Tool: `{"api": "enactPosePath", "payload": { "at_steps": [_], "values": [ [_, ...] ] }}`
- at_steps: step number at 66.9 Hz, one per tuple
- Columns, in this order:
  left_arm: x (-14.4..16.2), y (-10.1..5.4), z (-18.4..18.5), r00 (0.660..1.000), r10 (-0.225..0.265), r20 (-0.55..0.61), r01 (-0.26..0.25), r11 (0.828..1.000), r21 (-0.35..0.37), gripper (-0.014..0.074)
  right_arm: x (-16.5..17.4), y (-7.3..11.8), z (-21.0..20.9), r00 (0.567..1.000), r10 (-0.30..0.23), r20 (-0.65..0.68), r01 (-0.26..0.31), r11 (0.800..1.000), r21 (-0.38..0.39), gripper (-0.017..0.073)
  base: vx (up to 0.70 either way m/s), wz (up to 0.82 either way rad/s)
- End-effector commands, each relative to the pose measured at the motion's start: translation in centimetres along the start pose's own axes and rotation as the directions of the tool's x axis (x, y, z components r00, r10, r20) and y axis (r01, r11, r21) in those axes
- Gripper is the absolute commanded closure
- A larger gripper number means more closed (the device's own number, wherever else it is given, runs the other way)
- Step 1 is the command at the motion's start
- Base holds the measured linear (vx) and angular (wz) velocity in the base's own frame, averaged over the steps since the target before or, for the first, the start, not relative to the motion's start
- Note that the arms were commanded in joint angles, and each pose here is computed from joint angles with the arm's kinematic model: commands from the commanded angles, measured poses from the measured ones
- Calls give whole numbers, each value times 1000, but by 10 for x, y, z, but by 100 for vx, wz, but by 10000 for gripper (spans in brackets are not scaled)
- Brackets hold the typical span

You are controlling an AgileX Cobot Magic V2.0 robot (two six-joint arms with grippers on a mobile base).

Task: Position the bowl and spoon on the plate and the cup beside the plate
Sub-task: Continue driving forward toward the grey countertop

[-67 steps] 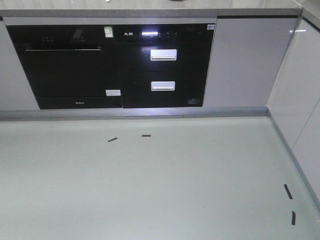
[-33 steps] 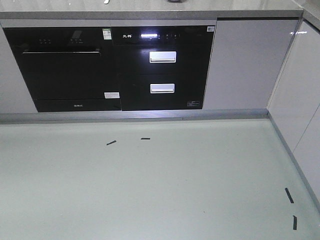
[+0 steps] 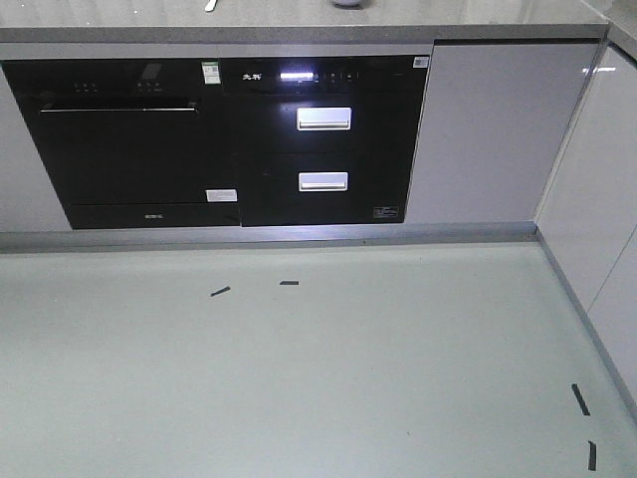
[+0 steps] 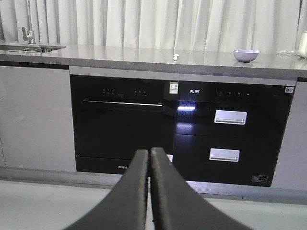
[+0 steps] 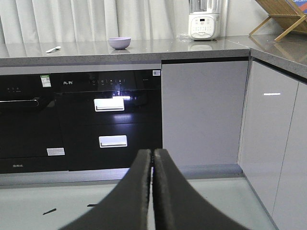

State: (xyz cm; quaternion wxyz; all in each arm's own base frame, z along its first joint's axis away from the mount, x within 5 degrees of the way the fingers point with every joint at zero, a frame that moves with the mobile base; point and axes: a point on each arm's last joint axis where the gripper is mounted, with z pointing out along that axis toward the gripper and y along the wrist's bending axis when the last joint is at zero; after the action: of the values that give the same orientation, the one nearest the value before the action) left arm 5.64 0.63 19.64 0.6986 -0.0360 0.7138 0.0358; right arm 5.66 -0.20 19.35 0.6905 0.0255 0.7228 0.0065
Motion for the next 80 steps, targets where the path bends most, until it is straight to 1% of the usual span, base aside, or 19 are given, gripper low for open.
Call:
{"api": "enactPosePath", "payload": {
  "at_steps": [1,80],
  "values": [
    [-1,-1,0,997,-14,69,13,1000,15,599,-4,1,0,998,-19,67,20,1000,-10,561,7,0],
    [-1,-1,0,997,-14,69,13,1000,15,599,-4,1,0,998,-19,67,20,1000,-10,561,8,1]
  ]
}}
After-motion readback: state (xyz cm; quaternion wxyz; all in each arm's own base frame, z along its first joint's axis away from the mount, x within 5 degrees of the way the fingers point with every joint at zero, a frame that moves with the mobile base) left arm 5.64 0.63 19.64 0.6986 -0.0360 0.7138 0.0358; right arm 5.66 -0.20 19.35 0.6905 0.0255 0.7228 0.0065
